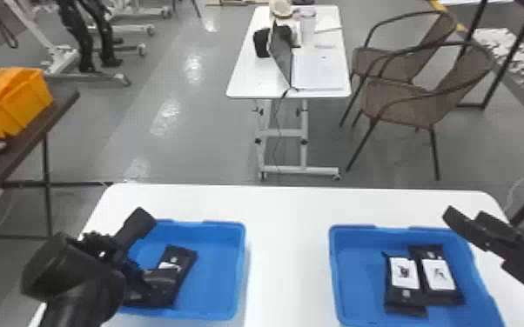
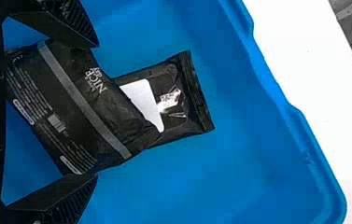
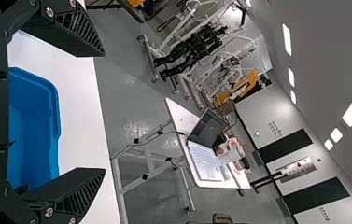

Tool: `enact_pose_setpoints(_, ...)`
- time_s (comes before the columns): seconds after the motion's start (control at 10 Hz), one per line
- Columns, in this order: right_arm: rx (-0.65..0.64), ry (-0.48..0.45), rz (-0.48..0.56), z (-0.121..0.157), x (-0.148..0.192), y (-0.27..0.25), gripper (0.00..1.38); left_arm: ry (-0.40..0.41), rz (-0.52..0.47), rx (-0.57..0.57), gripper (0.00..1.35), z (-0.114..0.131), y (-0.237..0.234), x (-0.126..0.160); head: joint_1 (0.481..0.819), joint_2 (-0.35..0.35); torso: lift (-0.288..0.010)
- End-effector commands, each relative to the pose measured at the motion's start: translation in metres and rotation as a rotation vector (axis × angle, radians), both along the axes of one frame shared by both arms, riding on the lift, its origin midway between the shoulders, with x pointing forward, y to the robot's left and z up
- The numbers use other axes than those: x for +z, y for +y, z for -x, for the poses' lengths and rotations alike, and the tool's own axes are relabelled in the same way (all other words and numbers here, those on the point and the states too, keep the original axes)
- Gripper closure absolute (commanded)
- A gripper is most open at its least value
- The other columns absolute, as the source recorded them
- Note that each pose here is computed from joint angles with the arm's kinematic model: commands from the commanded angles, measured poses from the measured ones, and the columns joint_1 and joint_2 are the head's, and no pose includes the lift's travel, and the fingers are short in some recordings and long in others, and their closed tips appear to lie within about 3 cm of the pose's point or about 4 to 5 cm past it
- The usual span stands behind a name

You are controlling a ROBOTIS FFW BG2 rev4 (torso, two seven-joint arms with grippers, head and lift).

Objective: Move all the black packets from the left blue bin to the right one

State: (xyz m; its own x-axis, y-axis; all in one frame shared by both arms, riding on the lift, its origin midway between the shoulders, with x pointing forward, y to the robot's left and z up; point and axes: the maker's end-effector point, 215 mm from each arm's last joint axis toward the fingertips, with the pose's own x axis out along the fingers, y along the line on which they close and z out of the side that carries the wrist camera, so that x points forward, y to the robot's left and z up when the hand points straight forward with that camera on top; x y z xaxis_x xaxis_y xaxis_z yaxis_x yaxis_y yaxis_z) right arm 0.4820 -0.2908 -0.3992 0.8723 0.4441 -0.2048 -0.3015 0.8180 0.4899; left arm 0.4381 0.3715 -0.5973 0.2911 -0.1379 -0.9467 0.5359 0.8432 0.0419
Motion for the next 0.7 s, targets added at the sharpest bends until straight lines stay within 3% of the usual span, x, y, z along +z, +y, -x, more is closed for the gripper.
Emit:
enact_pose_setpoints(0.0, 0.002, 0.002, -0.004, 0.0, -0.001, 0.002, 0.14, 0.011, -0.017, -0.009, 0.0, 0.001, 0.003, -0.003, 0.695, 0.097, 0.0)
enact_pose_setpoints(0.5, 0.005, 0.004, -0.028, 0.0, -0.003, 0.005, 0.14, 0.038, -0.021, -0.019, 0.0, 0.004, 0.005, -0.013, 0.695, 0.113, 0.0)
enact_pose_setpoints(0.6, 0.007, 0.004, -0.03, 0.0, -0.003, 0.006, 0.14, 0.047, -0.008, -0.029, 0.09, 0.005, 0.0, -0.018, 0.695, 0.113, 0.0)
